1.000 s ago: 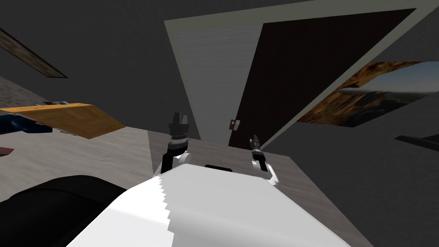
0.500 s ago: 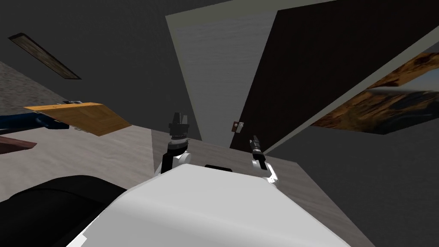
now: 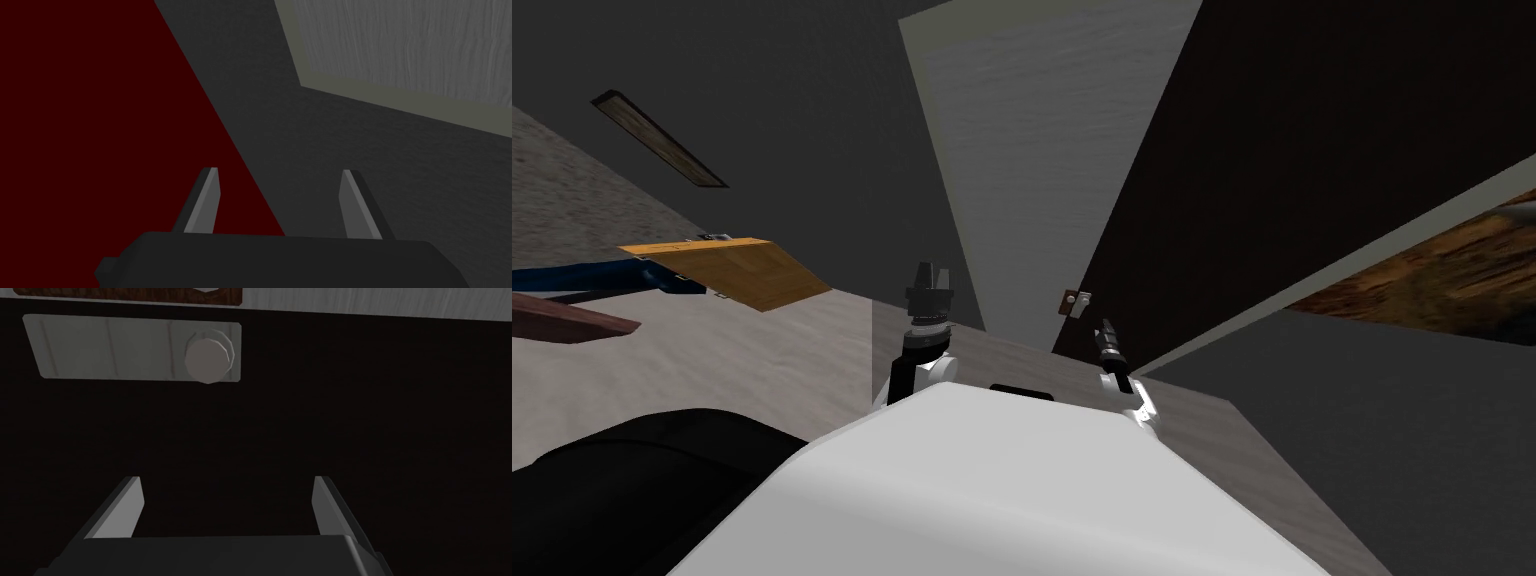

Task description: Pull the door open

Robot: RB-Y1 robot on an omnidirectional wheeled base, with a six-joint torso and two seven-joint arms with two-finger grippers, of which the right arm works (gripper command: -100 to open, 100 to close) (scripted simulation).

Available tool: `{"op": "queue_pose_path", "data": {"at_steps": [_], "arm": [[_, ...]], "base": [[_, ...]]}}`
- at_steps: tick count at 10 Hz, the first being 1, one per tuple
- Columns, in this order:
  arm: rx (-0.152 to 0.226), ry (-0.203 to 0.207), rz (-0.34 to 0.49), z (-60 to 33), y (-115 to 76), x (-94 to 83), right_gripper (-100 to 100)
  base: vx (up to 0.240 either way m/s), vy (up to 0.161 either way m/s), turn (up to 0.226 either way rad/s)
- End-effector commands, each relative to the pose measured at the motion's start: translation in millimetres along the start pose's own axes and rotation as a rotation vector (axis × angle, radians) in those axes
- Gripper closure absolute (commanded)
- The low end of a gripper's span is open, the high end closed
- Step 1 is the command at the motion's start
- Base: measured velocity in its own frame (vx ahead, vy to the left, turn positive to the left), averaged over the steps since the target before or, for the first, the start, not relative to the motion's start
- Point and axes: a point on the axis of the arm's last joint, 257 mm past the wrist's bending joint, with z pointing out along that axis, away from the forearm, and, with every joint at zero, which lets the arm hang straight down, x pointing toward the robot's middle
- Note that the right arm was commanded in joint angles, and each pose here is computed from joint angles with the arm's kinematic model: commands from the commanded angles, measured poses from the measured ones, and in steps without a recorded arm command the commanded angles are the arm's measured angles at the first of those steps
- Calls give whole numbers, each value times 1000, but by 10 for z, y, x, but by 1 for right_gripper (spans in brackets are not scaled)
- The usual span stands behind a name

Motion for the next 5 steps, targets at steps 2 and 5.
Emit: {"op": "queue_pose_path", "data": {"at_steps": [2,5], "arm": [[34,-10,11,27,-145,-69,-100],[43,-13,14,43,-179,-82,-100]], "base": [[136,33,98],[96,9,44]]}}
